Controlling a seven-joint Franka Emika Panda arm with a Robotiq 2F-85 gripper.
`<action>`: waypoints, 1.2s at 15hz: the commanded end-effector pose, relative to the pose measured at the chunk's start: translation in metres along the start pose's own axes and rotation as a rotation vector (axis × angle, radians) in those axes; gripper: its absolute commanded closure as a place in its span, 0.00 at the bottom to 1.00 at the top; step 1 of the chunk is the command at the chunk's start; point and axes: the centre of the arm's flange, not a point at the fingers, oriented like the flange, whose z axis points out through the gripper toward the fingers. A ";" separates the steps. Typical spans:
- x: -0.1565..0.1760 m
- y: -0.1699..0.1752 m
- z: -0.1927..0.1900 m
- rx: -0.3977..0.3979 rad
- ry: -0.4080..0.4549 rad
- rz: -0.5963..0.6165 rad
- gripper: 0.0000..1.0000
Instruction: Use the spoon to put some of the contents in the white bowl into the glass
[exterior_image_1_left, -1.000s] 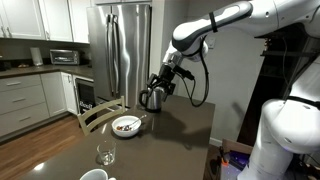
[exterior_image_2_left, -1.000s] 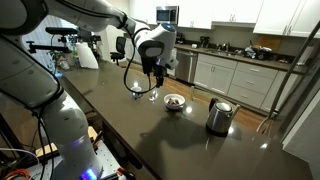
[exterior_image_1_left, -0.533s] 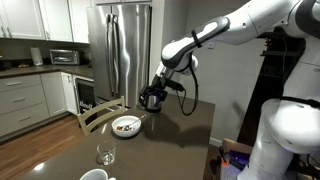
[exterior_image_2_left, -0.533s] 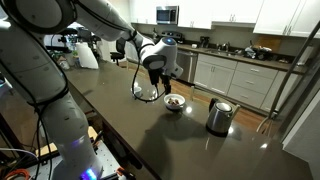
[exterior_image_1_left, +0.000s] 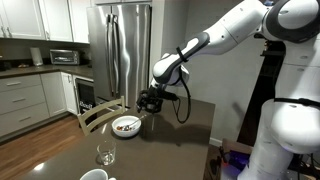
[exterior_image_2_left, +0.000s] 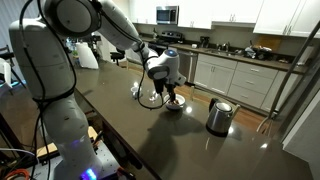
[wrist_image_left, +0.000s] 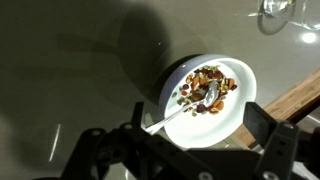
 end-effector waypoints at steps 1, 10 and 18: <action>0.002 0.000 0.003 -0.005 -0.003 -0.001 0.00; 0.022 0.022 0.011 0.014 0.099 0.071 0.00; 0.052 0.061 0.028 0.266 -0.008 0.330 0.00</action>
